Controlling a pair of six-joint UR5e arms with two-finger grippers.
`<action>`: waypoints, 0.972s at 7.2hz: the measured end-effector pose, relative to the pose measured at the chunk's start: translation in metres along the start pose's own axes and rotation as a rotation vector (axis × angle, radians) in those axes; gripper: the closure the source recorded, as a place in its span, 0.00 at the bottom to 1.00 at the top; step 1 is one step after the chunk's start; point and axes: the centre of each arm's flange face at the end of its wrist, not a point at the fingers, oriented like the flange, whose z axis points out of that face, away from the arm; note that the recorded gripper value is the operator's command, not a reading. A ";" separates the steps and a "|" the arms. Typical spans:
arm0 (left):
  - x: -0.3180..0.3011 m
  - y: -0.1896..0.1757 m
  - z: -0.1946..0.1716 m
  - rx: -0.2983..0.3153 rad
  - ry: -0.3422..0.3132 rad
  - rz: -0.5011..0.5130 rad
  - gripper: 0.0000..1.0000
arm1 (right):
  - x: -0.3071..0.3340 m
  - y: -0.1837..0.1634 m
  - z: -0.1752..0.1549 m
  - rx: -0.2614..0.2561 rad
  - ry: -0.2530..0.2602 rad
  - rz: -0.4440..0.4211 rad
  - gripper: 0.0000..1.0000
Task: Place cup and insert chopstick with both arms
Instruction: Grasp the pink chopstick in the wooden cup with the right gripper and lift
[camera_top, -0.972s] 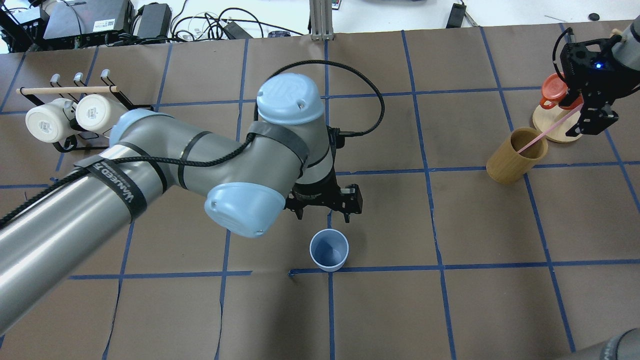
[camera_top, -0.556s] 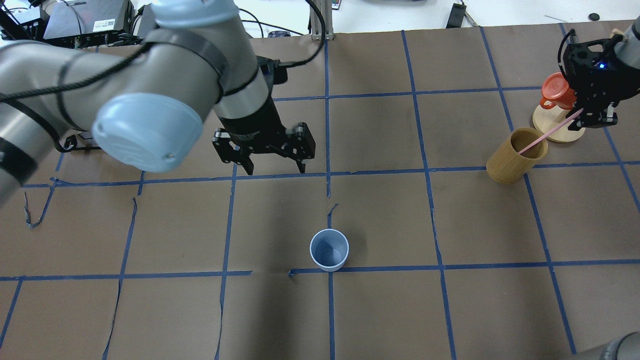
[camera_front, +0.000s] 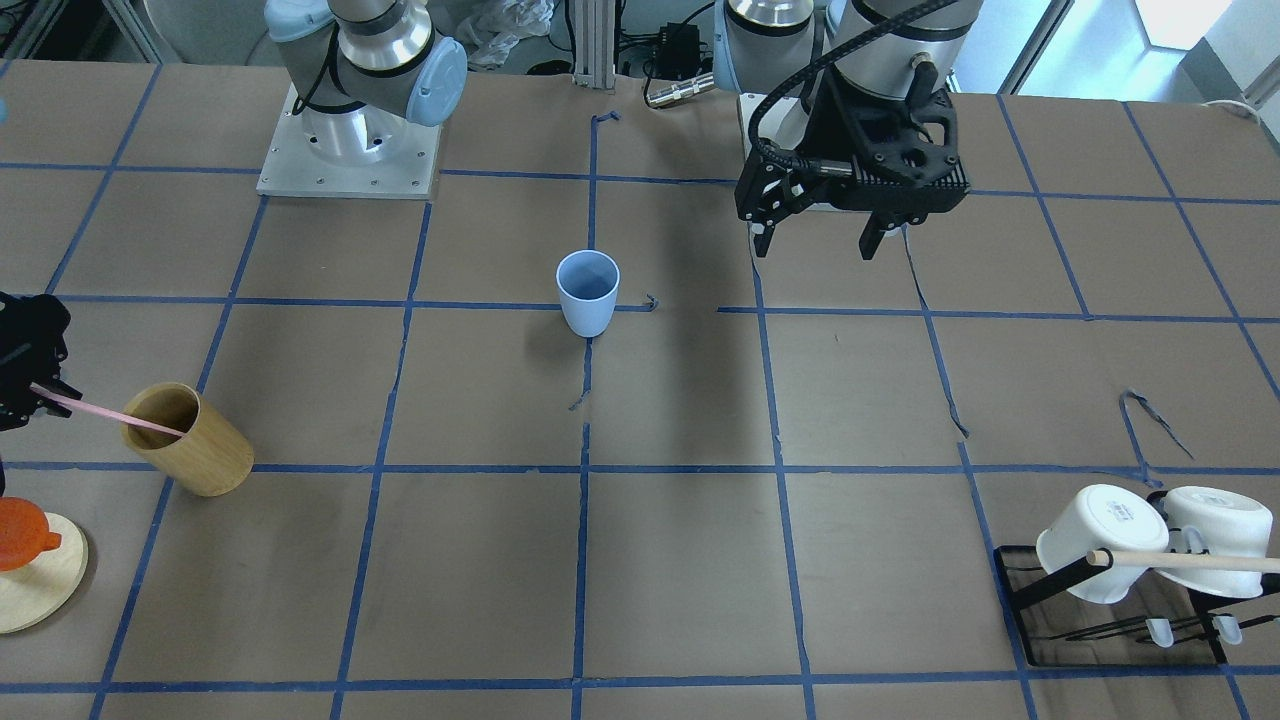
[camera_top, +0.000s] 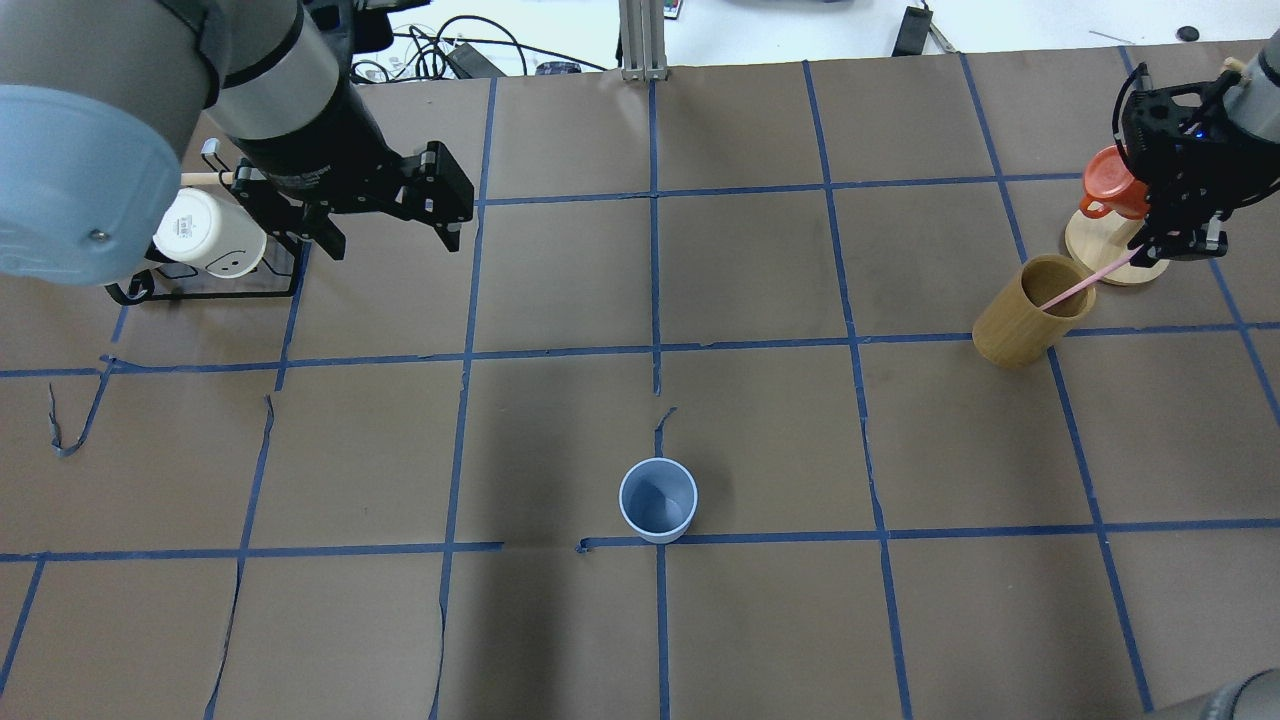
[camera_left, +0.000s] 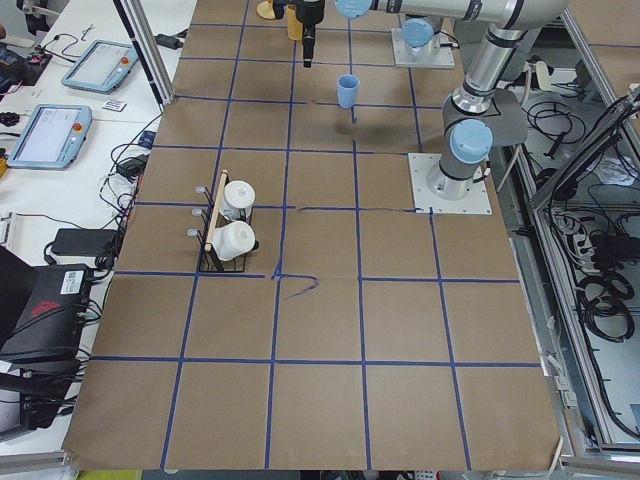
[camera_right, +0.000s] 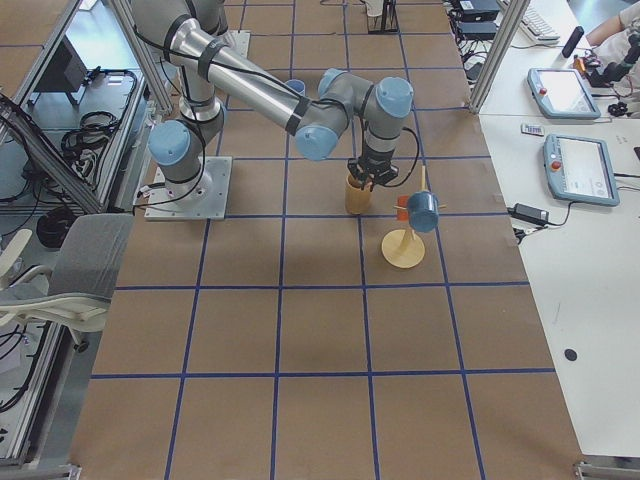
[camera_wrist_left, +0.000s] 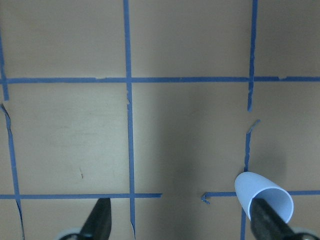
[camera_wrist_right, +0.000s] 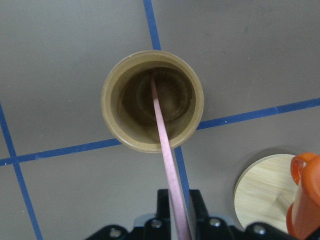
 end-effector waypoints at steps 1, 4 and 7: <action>-0.005 -0.003 -0.003 0.023 -0.001 0.001 0.00 | -0.002 0.000 0.000 0.000 -0.012 -0.001 0.95; -0.008 -0.003 -0.008 0.041 -0.003 0.002 0.00 | -0.008 -0.002 -0.007 0.003 -0.029 -0.001 0.99; -0.009 -0.003 -0.008 0.041 -0.004 0.001 0.00 | -0.016 -0.002 -0.028 -0.031 -0.020 0.010 1.00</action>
